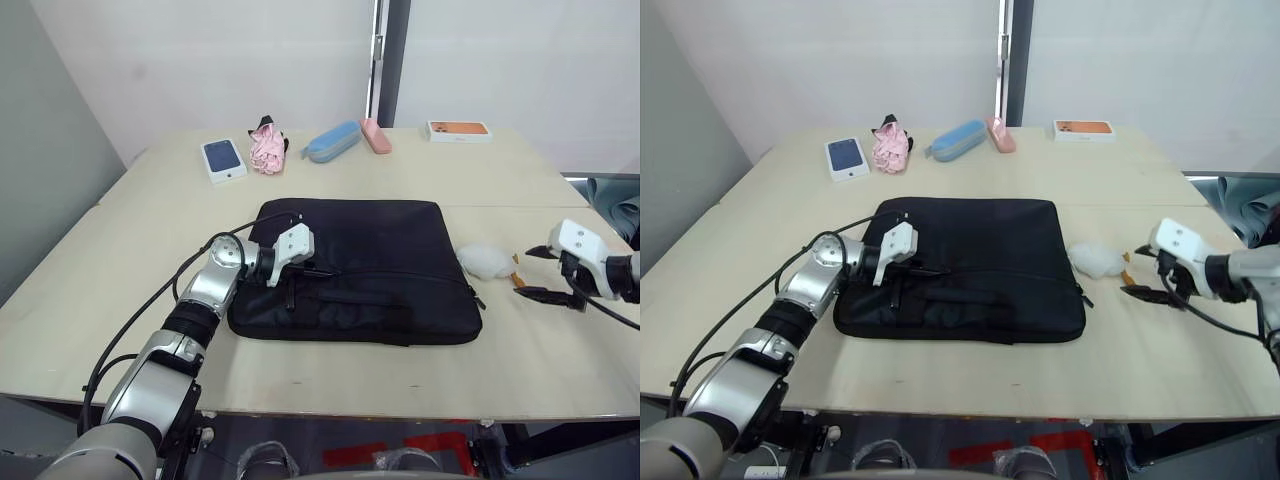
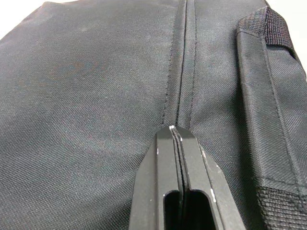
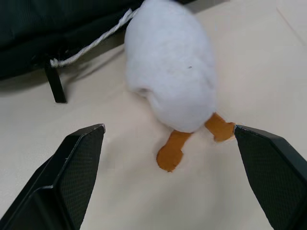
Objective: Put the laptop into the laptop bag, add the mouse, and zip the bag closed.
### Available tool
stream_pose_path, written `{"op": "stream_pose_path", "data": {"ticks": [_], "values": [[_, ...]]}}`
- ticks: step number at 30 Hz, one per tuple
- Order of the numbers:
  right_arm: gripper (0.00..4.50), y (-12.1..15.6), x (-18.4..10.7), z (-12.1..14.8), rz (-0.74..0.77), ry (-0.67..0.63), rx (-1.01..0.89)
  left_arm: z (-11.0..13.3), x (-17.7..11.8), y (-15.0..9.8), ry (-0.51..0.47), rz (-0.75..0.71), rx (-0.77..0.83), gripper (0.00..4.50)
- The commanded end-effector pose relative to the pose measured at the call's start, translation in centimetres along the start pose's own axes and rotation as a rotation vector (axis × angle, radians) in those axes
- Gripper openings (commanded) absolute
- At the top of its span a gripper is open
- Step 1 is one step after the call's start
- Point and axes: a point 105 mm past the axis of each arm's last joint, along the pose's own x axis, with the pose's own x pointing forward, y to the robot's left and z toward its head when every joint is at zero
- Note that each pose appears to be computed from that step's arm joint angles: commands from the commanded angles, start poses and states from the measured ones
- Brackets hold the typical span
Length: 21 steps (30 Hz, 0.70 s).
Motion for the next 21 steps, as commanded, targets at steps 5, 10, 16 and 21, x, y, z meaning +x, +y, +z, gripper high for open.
{"op": "stream_pose_path", "data": {"ticks": [5,10,16,21], "values": [[4.48,0.0,-0.7,5.9,0.043,-0.204,0.037,-0.7,-1.3,-0.1,-0.025,0.031,-0.156,0.0],[4.5,1.0,0.0,7.5,0.099,-0.256,0.033,2.7,-4.2,0.8,-0.122,0.115,-0.14,1.55],[4.5,2.3,0.9,8.4,0.175,-0.274,0.016,4.3,-7.4,0.4,-0.126,0.18,-0.134,3.69],[4.5,2.3,1.0,9.0,0.191,-0.301,0.007,4.6,-10.5,0.2,-0.106,0.261,-0.16,4.48]]}}
